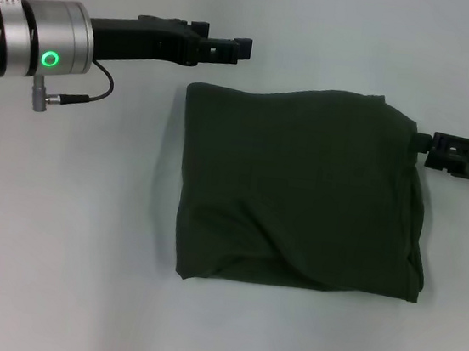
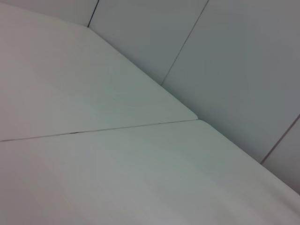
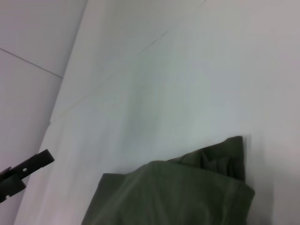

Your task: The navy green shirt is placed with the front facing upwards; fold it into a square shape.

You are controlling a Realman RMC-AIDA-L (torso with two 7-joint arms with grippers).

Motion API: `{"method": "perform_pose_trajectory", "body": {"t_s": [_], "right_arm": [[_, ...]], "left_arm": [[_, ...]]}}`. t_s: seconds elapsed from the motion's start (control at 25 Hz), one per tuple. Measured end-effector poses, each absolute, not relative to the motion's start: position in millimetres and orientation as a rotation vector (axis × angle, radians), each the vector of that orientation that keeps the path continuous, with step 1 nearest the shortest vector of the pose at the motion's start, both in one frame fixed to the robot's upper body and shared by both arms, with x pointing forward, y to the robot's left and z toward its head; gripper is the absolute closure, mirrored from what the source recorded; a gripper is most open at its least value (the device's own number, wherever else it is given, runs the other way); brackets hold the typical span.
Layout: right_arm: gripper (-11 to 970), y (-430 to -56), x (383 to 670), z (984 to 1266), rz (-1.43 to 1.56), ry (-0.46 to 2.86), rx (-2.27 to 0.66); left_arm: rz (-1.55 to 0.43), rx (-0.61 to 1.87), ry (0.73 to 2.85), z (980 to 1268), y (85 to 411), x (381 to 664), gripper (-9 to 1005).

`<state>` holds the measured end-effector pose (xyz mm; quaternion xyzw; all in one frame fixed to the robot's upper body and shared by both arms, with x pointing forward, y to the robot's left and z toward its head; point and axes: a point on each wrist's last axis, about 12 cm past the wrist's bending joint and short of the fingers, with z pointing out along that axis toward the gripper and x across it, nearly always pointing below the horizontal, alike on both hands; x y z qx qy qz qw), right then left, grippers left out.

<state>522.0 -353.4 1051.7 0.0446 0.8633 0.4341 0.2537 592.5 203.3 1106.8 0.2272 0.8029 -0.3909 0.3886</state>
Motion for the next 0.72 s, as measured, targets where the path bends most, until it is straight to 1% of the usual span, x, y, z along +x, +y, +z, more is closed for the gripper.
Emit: {"method": "perform_pose_trajectory", "body": {"t_s": [0.28,0.72], "right_arm": [[180,-340.6,533.3,1053.3,1.173,2.336,0.079],[181,-331.3,542.6,1073.3,1.277,2.223,-0.006]], "left_arm": [[-0.981,0.56,2.049,1103.5,204.2,592.7,62],[-0.971,0.562,2.053,1100.3,203.2,593.1,62]]}}
